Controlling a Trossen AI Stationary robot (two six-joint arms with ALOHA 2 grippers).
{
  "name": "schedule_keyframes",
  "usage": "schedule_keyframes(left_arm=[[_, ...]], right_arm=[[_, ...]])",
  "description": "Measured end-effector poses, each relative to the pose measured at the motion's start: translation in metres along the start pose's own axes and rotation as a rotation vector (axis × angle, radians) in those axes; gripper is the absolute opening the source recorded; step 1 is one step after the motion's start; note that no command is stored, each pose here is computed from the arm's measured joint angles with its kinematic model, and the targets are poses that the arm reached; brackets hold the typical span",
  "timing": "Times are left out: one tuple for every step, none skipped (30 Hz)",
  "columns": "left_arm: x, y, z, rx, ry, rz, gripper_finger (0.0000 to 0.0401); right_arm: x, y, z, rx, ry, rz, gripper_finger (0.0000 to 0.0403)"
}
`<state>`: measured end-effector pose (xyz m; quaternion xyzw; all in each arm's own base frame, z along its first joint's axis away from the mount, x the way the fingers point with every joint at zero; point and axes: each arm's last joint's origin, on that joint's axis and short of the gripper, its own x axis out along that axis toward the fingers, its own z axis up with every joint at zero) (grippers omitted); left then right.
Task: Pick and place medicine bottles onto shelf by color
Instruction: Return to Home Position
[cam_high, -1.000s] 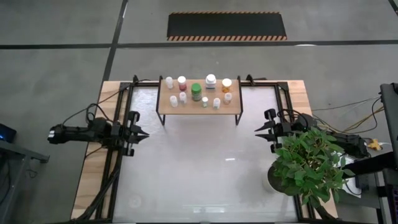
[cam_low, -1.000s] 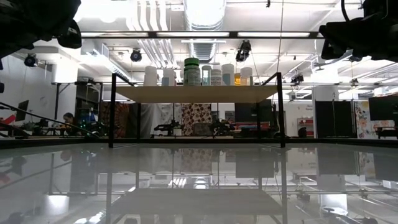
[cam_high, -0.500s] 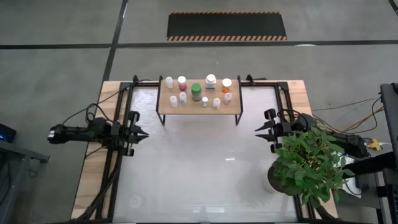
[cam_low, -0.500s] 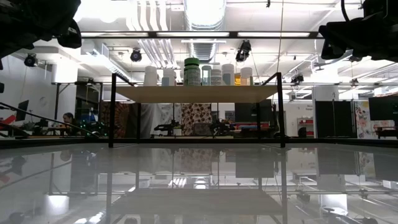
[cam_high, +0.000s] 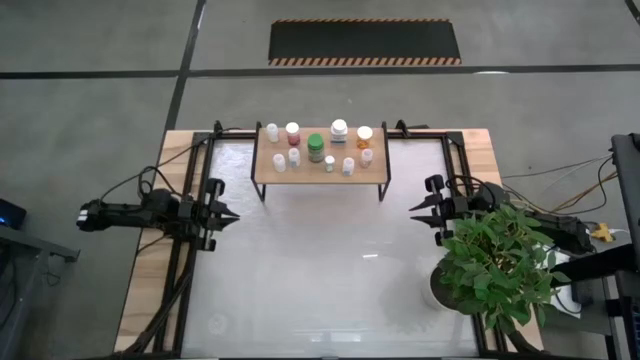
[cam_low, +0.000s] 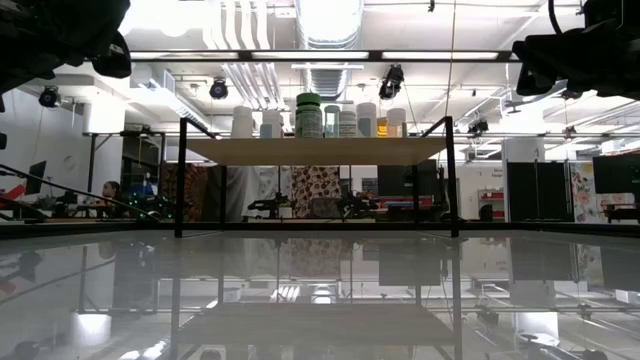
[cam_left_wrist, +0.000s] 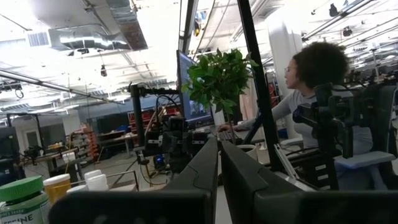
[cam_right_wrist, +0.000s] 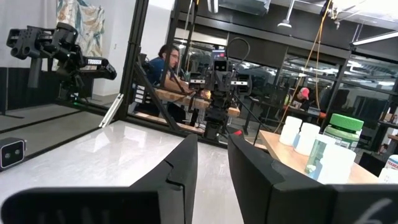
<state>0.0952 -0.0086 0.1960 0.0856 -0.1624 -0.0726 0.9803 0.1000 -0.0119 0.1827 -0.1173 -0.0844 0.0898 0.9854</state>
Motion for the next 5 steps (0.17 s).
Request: schedule_keyframes(left_arm=[[0.0000,0.0000,0.0000,0.000,0.000,0.000,0.0004],[-0.0001,0.0000,0.0001,0.000,-0.001,0.001,0.0004],[0.0000,0.0000,0.0001,0.000,-0.001,0.001,0.0004],[0.0000,0.0000,0.0000,0.000,0.000,0.000,0.0004],[0.0000,0.0000,0.0000,0.000,0.000,0.000,0.0004]], right_arm=[[0.0000,0.0000,0.0000,0.000,0.000,0.000,0.0082],[0.0000,0.0000,0.0000,0.000,0.000,0.000,0.0082],[0.0000,0.0000,0.0000,0.000,0.000,0.000,0.0081],[0.0000,0.0000,0.0000,0.000,0.000,0.000,0.0080],[0.0000,0.0000,0.0000,0.000,0.000,0.000,0.0079]])
